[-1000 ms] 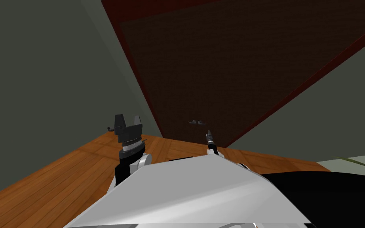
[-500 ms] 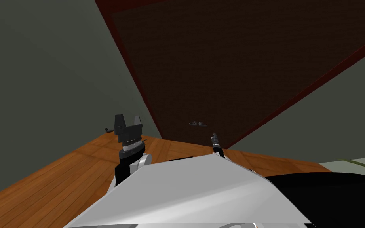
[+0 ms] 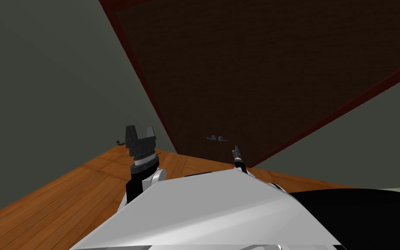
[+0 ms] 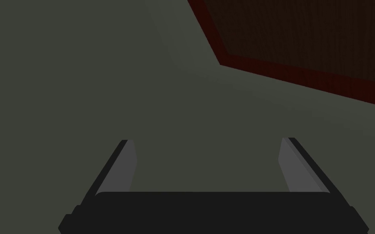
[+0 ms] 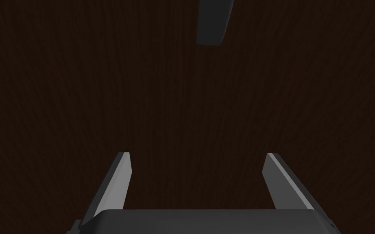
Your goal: Pull the door open
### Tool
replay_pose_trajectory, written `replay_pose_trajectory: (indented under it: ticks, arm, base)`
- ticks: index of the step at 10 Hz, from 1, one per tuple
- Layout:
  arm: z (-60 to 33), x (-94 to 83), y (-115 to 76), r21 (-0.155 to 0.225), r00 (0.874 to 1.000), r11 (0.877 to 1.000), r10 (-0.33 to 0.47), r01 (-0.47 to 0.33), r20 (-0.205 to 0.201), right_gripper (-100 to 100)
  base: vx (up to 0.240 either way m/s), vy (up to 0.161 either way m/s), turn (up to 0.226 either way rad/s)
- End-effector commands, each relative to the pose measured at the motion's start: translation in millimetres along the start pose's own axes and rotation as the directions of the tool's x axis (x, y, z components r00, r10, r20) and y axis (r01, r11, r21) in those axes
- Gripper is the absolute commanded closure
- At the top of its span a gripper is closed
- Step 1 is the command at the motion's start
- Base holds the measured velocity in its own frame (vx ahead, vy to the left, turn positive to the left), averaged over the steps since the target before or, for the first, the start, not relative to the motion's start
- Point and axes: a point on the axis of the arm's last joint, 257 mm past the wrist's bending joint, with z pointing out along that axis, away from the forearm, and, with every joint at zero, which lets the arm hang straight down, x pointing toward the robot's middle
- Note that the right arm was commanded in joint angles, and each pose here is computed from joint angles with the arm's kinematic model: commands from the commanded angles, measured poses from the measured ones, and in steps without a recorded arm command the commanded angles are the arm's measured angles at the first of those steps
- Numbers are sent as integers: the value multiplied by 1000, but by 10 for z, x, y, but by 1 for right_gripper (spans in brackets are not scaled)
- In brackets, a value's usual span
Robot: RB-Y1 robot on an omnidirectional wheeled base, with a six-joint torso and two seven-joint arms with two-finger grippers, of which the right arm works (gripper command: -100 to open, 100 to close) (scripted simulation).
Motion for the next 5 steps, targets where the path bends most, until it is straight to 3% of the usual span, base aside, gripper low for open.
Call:
replay_pose_trajectory:
  ticks: [1, 2, 3, 4, 5]
  arm:
    - [5, 44, 21, -4, 1000, 1000, 5, -5, -7, -100]
    - [16, 89, 30, -7, 1000, 1000, 9, -9, -13, -100]
    - [73, 331, 82, -22, 999, 999, 27, -28, -47, -100]
    - [73, 331, 82, -22, 999, 999, 27, -28, -47, -100]
    - [108, 488, 119, -31, 997, 999, 37, -39, -68, -100]
  base:
    - [106, -43, 65]
    - [73, -42, 38]
    - [155, -47, 180]
    - [157, -37, 118]
    - [136, 19, 97]
